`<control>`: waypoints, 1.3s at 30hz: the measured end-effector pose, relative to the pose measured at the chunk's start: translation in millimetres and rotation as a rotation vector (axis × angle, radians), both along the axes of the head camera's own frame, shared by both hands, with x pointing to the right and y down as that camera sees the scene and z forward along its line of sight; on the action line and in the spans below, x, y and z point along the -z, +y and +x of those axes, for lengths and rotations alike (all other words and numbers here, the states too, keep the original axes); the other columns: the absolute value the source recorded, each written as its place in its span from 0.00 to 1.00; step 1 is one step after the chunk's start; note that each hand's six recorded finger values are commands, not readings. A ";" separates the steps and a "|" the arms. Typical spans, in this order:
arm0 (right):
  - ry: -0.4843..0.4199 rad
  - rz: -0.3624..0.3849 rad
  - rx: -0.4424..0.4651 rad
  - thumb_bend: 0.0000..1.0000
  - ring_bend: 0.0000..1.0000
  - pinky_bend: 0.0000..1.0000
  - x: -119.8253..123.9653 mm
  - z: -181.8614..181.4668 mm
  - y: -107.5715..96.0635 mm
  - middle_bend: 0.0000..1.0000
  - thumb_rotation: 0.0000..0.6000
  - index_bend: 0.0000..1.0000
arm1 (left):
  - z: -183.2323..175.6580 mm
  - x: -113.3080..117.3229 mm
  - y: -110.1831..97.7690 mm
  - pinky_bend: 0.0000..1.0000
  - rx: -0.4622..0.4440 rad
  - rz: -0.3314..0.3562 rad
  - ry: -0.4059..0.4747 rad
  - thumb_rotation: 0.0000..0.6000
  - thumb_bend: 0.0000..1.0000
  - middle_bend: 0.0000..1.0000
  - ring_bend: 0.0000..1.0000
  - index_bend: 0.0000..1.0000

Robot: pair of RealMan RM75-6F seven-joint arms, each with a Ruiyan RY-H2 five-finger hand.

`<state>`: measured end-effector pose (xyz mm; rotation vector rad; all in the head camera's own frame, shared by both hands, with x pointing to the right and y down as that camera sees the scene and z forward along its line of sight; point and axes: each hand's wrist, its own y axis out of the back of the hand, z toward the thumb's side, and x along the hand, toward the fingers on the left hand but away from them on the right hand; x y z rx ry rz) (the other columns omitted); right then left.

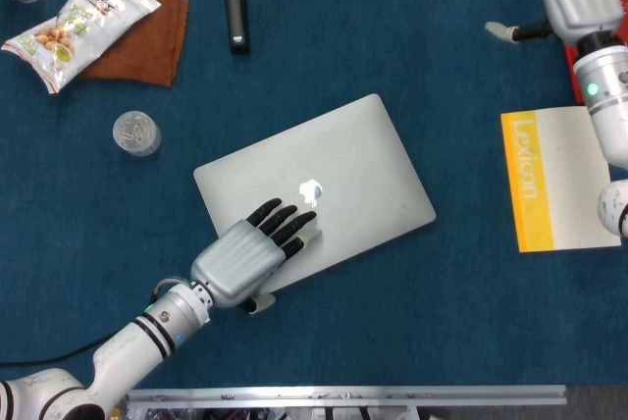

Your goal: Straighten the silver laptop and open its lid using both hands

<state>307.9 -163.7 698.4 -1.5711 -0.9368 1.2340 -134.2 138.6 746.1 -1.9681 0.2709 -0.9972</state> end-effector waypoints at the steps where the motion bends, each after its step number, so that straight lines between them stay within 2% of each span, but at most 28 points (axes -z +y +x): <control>1: 0.001 0.001 0.000 0.09 0.06 0.15 0.3 0.1 -0.1 0.20 0.69 0.02 | 0.3 -1.4 -0.3 0.00 0.001 0.000 0.001 0.88 0.23 0.00 0.00 0.00; 12: 0.002 0.000 -0.004 0.09 0.06 0.15 1.7 1.9 0.9 0.20 0.69 0.02 | 1.4 -7.1 2.1 0.00 0.003 -0.013 0.009 0.89 0.23 0.00 0.00 0.00; 19: 0.003 0.000 -0.009 0.09 0.06 0.15 2.7 3.6 1.7 0.20 0.70 0.02 | 0.0 -13.7 4.1 0.00 -0.002 -0.020 -0.005 1.00 0.23 0.00 0.00 0.00; 30: 0.011 -0.005 -0.014 0.08 0.06 0.15 2.4 5.8 2.1 0.20 0.69 0.02 | -4.3 -17.1 2.6 0.00 -0.002 -0.023 -0.015 1.00 0.23 0.00 0.00 0.00; 39: 0.017 -0.013 -0.014 0.08 0.06 0.15 -0.6 2.4 2.4 0.19 0.70 0.02 | -9.9 -15.9 -6.8 0.00 0.014 -0.007 -0.019 1.00 0.23 0.00 0.00 0.00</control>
